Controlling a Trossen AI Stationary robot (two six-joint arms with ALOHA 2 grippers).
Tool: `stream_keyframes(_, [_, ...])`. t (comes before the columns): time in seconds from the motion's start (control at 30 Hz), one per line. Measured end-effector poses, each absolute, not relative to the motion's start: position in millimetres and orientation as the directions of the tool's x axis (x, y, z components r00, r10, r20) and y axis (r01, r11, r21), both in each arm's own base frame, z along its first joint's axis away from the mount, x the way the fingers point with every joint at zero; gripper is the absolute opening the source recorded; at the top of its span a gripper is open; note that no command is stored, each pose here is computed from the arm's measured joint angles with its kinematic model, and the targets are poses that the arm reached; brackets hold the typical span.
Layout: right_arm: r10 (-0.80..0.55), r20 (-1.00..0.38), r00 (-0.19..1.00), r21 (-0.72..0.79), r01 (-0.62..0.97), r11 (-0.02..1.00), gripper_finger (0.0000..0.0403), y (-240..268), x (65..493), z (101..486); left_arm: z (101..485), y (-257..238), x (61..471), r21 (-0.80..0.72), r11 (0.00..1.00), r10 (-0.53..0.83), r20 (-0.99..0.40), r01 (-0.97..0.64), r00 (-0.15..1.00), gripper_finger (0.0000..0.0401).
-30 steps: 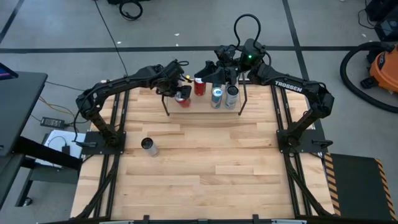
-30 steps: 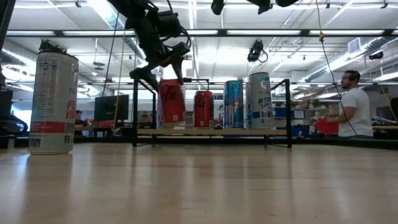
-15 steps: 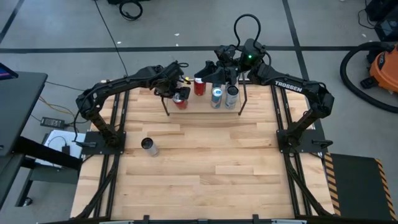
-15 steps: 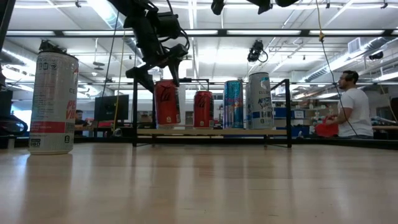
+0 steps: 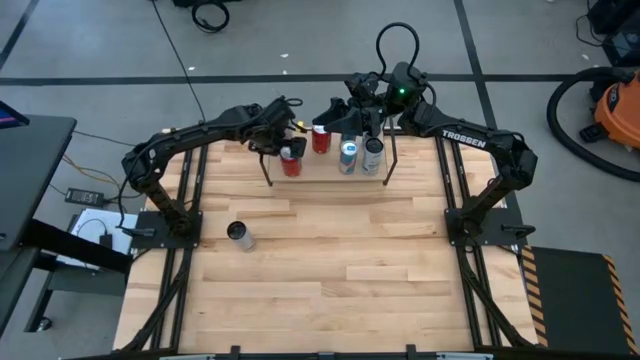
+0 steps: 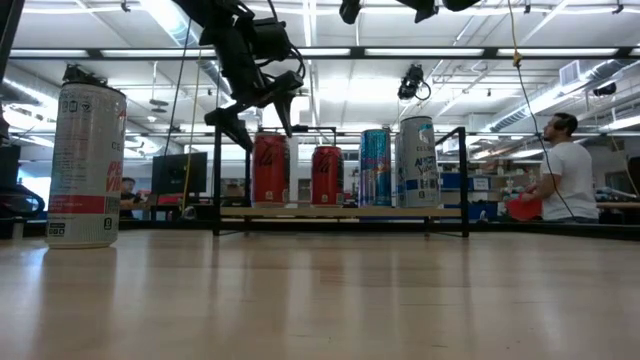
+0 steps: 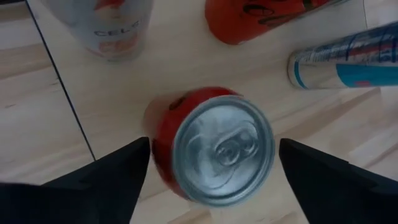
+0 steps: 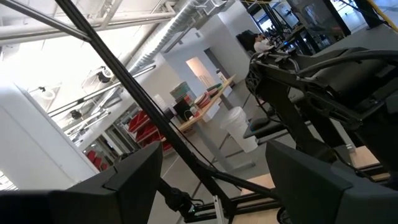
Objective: Place canned beverage on shelf
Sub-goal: Put the red soda can on the shelf aligned with other red soda can
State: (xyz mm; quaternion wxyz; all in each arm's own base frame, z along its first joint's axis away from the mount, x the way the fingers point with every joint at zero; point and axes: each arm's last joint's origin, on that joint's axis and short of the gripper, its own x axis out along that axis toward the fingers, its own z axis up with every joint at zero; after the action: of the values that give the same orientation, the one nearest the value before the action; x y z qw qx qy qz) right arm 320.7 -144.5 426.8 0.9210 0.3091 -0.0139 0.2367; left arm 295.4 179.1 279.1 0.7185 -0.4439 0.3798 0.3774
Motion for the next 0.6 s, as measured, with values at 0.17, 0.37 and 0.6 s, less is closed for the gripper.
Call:
stream_keyframes(0.17, [0.427, 0.172, 0.888, 0.563, -0.445, 0.697, 0.0295, -144.5, 320.7, 426.8, 279.6, 180.0, 295.4, -0.353, 0.321, 0.21, -0.879, -0.879, 0.429, 0.0391])
stream_keyframes(0.37, [0.427, 0.172, 0.888, 0.563, -0.445, 0.697, 0.0295, -144.5, 320.7, 426.8, 282.7, 181.0, 293.6, -0.34, 0.353, 0.229, -0.872, -0.871, 0.433, 0.0394])
stream_keyframes(0.6, [0.427, 0.172, 0.888, 0.563, -0.444, 0.697, 0.0295, -144.6, 320.7, 426.8, 311.3, 176.4, 276.0, -0.381, 0.368, 0.284, -0.823, -0.848, 0.493, 0.0394])
